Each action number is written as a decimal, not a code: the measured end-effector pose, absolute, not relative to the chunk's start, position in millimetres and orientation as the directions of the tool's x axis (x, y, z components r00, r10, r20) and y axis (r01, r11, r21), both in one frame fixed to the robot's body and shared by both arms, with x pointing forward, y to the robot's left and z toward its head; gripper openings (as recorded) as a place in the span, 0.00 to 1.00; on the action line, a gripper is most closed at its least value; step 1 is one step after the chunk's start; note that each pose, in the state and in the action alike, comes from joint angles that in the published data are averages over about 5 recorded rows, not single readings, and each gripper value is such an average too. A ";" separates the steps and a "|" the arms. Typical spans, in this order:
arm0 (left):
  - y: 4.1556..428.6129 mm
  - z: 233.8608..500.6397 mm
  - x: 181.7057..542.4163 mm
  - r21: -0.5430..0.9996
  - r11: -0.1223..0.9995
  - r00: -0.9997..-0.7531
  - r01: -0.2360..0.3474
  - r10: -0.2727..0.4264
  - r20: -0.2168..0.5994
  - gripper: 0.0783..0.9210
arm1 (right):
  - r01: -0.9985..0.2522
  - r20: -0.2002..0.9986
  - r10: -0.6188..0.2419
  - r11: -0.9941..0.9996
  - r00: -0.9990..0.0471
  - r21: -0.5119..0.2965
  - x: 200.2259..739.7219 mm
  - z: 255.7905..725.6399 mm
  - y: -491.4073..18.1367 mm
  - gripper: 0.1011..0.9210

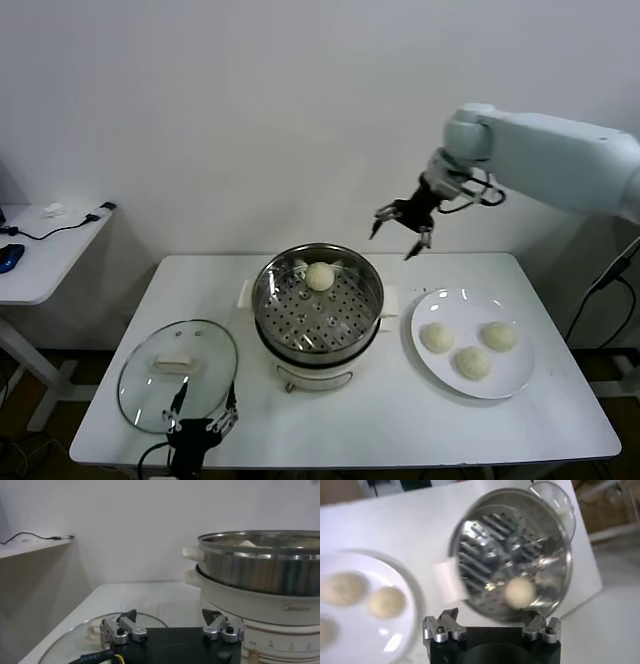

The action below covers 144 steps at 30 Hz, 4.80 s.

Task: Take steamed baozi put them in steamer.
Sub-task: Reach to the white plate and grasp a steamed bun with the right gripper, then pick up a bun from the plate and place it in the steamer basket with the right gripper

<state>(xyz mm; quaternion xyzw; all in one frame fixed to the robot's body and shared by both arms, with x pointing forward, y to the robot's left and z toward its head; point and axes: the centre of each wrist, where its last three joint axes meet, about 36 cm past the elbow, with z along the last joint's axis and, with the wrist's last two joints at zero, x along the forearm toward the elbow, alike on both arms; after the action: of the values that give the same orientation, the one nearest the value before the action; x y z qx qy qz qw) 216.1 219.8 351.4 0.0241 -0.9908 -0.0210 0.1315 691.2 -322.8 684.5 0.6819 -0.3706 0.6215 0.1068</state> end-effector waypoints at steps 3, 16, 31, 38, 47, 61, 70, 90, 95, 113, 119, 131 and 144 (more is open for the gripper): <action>221.0 351.7 216.2 0.051 0.998 -0.964 -0.043 -0.055 0.259 0.88 | -0.764 0.934 -0.350 -0.582 -0.076 -0.280 675.5 668.8 -343.8 0.87; 222.7 349.0 214.7 0.055 0.997 -0.962 -0.053 -0.066 0.265 0.88 | -0.980 0.973 -0.216 -0.157 -0.087 -0.122 637.3 601.2 -363.2 0.87; 227.1 343.9 213.8 0.066 0.996 -0.959 -0.067 -0.083 0.272 0.88 | -0.997 0.987 -0.139 -0.011 -0.075 -0.078 645.6 517.7 -343.1 0.87; 229.7 340.8 214.5 0.071 0.995 -0.957 -0.073 -0.090 0.275 0.88 | -0.997 0.990 -0.120 0.017 -0.073 -0.071 651.4 488.7 -335.3 0.87; 229.9 338.2 214.5 0.071 0.995 -0.956 -0.075 -0.092 0.279 0.88 | -0.997 0.992 -0.107 0.043 -0.071 -0.067 653.0 463.1 -333.0 0.87; 228.9 338.0 214.2 0.072 0.994 -0.955 -0.079 -0.096 0.280 0.88 | -0.996 0.991 -0.107 0.045 -0.080 -0.076 652.2 453.2 -331.0 0.57; 227.8 340.2 215.2 0.070 0.994 -0.957 -0.079 -0.096 0.274 0.88 | -0.996 0.989 -0.117 0.022 -0.091 -0.089 653.2 498.4 -343.8 0.51; 227.3 353.4 215.8 0.079 0.996 -0.967 -0.051 -0.069 0.246 0.88 | -0.977 0.908 -0.377 -0.030 -0.185 -0.211 637.5 699.9 -238.7 0.51; 228.1 356.2 216.2 0.085 0.995 -0.969 -0.052 -0.071 0.237 0.88 | -0.975 0.907 -0.383 -0.055 -0.177 -0.214 632.9 700.3 -180.3 0.51; 227.6 354.4 217.1 0.088 0.995 -0.969 -0.054 -0.074 0.234 0.88 | -0.964 0.930 -0.318 -0.125 -0.184 -0.234 644.8 633.6 -32.1 0.51; 228.2 353.0 217.5 0.089 0.994 -0.969 -0.057 -0.077 0.236 0.88 | -0.963 0.935 -0.305 -0.137 -0.181 -0.231 645.5 607.4 -8.1 0.51; 228.7 352.9 217.4 0.090 0.994 -0.968 -0.061 -0.080 0.236 0.88 | -0.964 0.944 -0.285 -0.151 -0.168 -0.217 641.7 577.2 7.0 0.55; 227.6 356.7 216.9 0.087 0.994 -0.970 -0.060 -0.079 0.228 0.88 | -0.948 0.932 -0.324 -0.213 -0.160 -0.237 648.0 606.2 -4.9 0.88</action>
<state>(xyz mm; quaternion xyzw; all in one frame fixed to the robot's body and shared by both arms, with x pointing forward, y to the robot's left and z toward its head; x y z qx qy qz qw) 216.9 227.6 356.7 0.0350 -0.9918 -0.0399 0.1163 648.0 -4.9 606.2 0.5759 -0.5523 0.5243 0.2974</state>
